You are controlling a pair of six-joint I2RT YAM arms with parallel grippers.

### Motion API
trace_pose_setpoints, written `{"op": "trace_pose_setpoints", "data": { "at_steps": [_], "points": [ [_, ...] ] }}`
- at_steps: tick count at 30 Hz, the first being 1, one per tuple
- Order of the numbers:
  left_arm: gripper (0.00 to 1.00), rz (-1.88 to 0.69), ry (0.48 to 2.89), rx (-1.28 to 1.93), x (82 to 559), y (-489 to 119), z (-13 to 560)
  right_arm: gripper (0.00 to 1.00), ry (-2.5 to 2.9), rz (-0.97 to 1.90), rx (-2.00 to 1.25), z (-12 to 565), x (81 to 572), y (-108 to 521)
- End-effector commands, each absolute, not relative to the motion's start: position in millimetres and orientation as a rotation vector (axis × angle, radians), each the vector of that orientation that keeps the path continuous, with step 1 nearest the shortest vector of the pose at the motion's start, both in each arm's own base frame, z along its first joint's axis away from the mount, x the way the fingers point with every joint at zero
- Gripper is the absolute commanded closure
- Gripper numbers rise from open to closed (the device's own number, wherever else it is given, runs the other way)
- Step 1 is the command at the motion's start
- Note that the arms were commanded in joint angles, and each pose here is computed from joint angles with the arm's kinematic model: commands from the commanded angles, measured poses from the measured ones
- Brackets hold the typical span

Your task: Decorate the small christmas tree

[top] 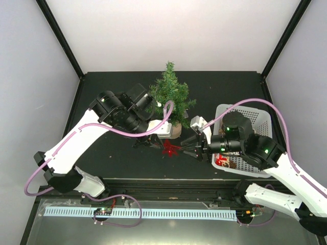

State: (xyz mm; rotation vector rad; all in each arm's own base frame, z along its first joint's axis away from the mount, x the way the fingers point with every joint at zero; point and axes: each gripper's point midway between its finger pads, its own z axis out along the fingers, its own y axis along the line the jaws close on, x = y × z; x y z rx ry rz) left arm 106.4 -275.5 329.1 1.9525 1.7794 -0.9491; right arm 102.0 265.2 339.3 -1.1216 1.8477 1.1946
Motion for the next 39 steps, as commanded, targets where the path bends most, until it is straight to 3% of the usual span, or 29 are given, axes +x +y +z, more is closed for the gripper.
{"op": "trace_pose_setpoints", "data": {
  "at_steps": [1, 25, 29, 33, 39],
  "points": [
    [0.98, -1.027, 1.753, 1.959, 100, -278, 334, 0.65, 1.735, 1.274, -1.154, 362, 88, 270],
    [0.98, -1.133, 1.761, 1.964, 98, -289, 331, 0.65, 1.759, 1.302, -1.176, 348, 85, 279],
    [0.98, -1.139, 1.765, 1.964, 98, -290, 330, 0.75, 1.750, 1.302, -1.177, 349, 86, 282],
    [0.99, -1.144, 1.772, 1.964, 98, -290, 329, 0.98, 1.746, 1.290, -1.176, 349, 87, 284],
    [0.98, -1.137, 1.774, 1.958, 100, -291, 330, 0.99, 1.737, 1.279, -1.161, 350, 88, 283]
  ]
}}
